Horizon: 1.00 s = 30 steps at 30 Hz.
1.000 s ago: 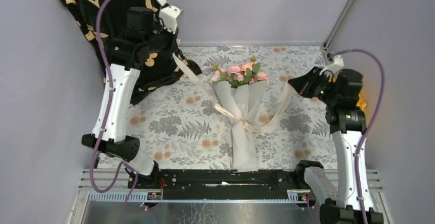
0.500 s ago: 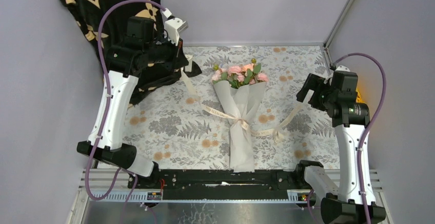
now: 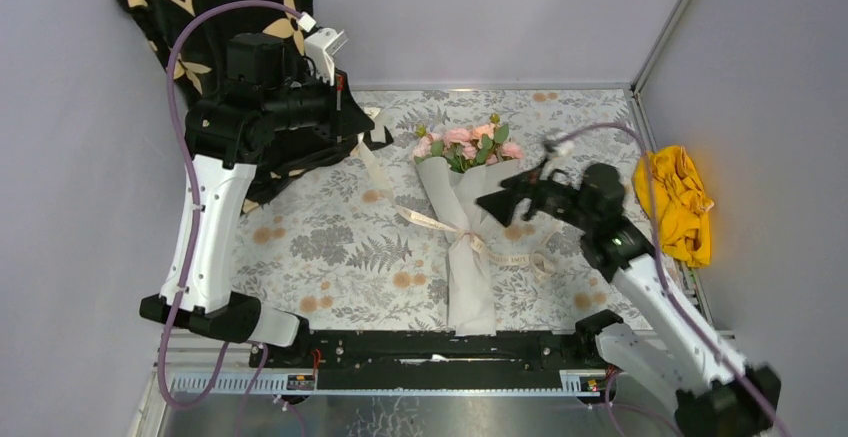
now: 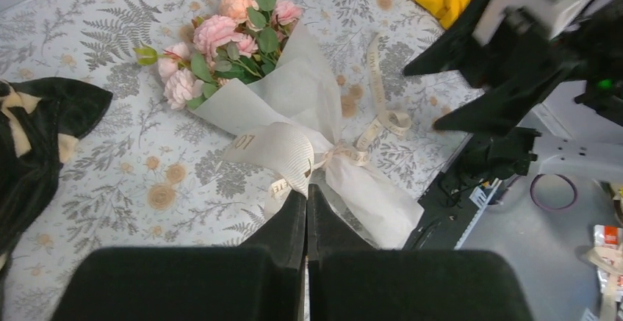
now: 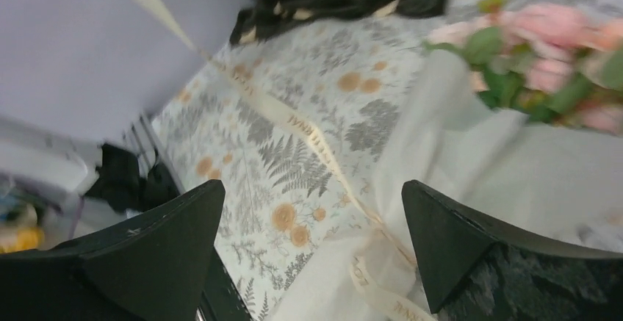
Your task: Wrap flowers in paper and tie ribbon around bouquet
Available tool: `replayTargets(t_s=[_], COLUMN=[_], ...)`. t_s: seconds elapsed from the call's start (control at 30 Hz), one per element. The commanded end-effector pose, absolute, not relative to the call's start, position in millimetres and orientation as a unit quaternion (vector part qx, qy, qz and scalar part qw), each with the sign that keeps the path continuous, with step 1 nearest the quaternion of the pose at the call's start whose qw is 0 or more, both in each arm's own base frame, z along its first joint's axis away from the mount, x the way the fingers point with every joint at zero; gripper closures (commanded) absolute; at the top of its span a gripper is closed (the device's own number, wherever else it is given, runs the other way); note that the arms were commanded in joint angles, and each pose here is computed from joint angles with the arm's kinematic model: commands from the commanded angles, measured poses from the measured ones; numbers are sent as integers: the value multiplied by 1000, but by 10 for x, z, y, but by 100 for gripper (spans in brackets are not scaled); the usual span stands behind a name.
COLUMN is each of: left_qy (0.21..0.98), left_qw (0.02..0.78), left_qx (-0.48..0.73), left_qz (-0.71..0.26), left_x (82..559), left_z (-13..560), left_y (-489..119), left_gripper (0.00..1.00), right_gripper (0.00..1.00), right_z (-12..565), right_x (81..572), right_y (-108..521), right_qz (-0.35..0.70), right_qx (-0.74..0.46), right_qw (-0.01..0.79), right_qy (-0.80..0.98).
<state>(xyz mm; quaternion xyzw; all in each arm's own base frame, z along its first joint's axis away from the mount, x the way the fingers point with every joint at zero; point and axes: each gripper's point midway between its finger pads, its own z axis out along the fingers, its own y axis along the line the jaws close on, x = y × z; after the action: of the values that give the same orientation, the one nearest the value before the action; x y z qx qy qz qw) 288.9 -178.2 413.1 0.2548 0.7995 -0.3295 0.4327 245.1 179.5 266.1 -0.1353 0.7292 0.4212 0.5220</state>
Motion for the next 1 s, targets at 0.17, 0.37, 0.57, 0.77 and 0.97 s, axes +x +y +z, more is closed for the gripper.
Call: replayTargets(t_s=[0.17,0.37,0.57,0.77,0.97], left_qy=[801,800,794,792,794], left_qw=[424,424,436,440,437], left_qx=[209,210,212,212,209], left_qz=[-368,-368,-367,-367,-367], left_x=[2776,2773,2774,2743,2734], left_z=[4095,4084,4179,4217,4195], left_y=[-1841,-1842,-1834,-1825,-1823], left_gripper=[100,100,100,100,100], right_gripper=[0,9,12,38,33], right_z=[2393,1795,1425,1359,1452], right_x=[2551,2450,2547,2670,2722], right_y=[3164,3673,3916,3940,3816], right_qz=[367,384,375,364,343], right_qx=[-370,-435,-447,-426,-410], right_qw=[502,441,423,436,465], right_qy=[690,684,693,704,706])
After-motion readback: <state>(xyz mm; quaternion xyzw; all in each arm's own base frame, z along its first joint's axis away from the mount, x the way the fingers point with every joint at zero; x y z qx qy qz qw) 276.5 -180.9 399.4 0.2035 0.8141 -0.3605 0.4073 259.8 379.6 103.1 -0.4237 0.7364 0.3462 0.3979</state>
